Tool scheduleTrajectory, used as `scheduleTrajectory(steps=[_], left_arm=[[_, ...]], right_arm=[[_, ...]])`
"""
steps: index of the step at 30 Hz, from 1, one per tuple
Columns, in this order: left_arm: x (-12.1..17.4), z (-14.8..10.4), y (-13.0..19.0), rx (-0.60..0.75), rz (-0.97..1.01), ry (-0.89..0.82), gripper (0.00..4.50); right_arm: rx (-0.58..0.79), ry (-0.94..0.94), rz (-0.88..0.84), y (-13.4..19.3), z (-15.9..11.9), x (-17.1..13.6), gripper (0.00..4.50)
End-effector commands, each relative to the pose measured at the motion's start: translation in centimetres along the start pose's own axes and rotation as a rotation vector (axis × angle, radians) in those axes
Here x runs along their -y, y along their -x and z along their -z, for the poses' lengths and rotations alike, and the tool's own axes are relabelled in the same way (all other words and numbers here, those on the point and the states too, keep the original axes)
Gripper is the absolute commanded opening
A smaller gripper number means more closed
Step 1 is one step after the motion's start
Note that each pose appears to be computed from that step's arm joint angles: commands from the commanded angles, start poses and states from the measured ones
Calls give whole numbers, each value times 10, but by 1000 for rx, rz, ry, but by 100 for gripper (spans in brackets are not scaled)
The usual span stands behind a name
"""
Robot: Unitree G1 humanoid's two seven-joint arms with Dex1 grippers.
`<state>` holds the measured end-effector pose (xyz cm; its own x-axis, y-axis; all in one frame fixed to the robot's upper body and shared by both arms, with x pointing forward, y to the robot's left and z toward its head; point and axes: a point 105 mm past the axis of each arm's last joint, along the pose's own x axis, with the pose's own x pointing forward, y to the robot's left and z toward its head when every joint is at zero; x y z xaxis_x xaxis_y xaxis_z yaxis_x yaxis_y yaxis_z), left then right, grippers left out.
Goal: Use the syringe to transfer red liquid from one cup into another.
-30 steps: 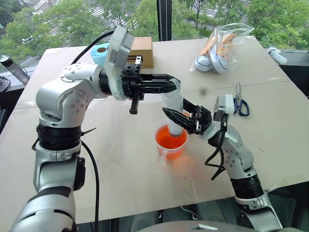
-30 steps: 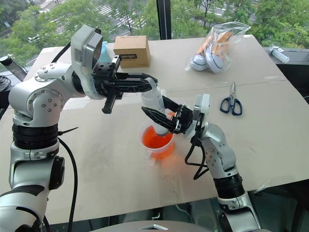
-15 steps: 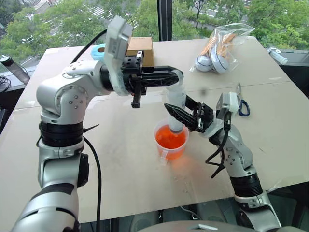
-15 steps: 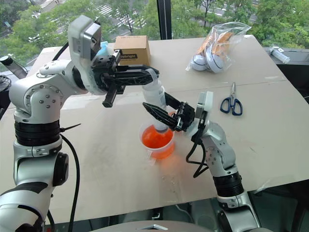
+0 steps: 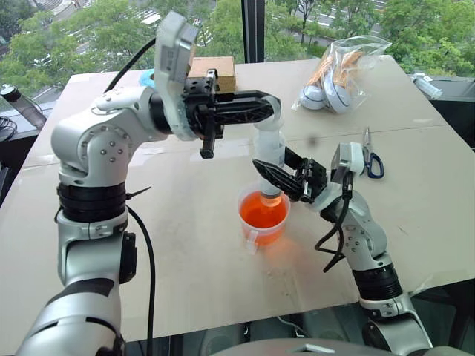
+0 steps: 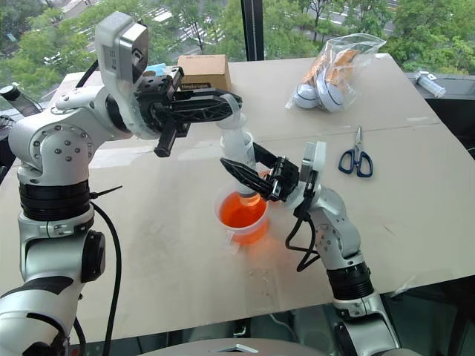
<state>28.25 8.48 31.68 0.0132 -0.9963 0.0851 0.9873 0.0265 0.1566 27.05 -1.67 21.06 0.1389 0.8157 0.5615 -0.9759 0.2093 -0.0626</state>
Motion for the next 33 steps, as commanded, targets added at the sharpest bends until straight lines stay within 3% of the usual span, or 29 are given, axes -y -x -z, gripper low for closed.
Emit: scheduleTrajectory(steps=[1,6,15,23,29,33], left_arm=[[5,-32,9,75,-20,-103,3],[2,-29,12,58,-42,-83,3],[-6,-31,21,44,-96,-97,394],[-6,-42,33,67,-79,-118,394],[-7,-54,28,129,-54,-134,394],[-15,-58,19,139,-55,-158,394]], right_arm=[[-16,-18,-11,-1,5,-2,154],[2,-11,-21,-5,0,-3,154],[49,-14,-13,-9,-11,-1,154],[105,-7,-6,-14,-33,-3,154],[228,-29,27,-33,-71,5,154],[294,7,99,-43,-96,29,154]])
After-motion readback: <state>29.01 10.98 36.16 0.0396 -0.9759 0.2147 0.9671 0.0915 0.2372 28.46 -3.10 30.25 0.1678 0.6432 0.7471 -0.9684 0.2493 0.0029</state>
